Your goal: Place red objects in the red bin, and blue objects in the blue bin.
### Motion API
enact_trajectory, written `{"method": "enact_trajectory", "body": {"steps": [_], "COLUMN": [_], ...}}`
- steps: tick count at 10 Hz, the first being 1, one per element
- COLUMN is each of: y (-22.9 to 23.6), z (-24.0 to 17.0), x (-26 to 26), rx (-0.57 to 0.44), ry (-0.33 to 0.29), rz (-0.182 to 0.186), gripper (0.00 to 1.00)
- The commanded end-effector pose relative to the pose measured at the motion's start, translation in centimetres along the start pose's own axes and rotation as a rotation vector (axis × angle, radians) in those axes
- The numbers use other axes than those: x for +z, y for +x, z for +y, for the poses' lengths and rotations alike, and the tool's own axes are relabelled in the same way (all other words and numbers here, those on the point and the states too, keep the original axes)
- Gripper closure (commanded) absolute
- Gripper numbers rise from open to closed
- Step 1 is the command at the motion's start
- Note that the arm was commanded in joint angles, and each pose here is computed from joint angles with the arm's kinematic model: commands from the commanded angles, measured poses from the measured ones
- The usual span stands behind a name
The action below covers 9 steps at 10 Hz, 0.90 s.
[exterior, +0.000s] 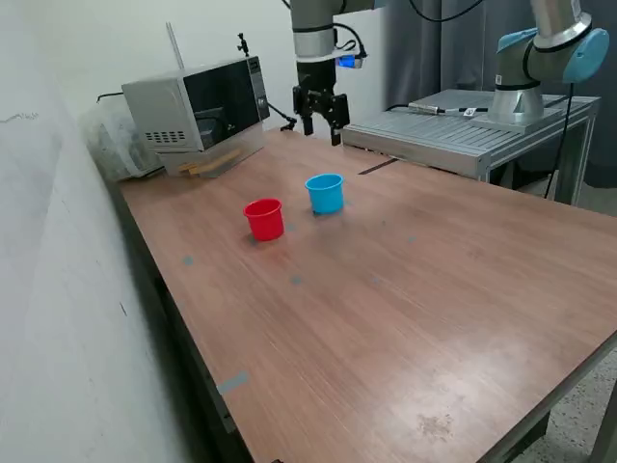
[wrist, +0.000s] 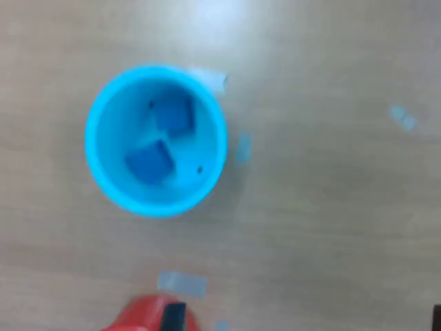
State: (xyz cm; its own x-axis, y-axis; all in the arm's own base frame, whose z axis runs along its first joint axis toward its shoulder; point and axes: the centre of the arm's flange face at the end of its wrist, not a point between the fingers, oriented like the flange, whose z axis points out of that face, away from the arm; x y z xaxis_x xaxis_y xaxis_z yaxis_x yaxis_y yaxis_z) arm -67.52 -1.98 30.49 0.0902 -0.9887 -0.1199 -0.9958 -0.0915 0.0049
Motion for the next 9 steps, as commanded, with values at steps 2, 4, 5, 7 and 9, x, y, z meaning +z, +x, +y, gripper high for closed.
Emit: {"method": "enact_trajectory", "body": {"steps": [2,4,5,7,9], "y": [3.0,3.7,3.8,3.8,3.8], "z": [-12.7,-15.9,-17.2,-18.5,-20.0], "x": [-5.6,-6.2,-6.6,-9.0,-12.3], "rx": [-0.003,-0.001,0.004,0.005,0.021], "ry": [-0.015,-0.017,-0.023,-0.071,-0.138], "rz": [-0.001,-0.002,-0.005,-0.017,-0.033], "gripper": [0.0,0.0,0.0,0.0,0.0]}}
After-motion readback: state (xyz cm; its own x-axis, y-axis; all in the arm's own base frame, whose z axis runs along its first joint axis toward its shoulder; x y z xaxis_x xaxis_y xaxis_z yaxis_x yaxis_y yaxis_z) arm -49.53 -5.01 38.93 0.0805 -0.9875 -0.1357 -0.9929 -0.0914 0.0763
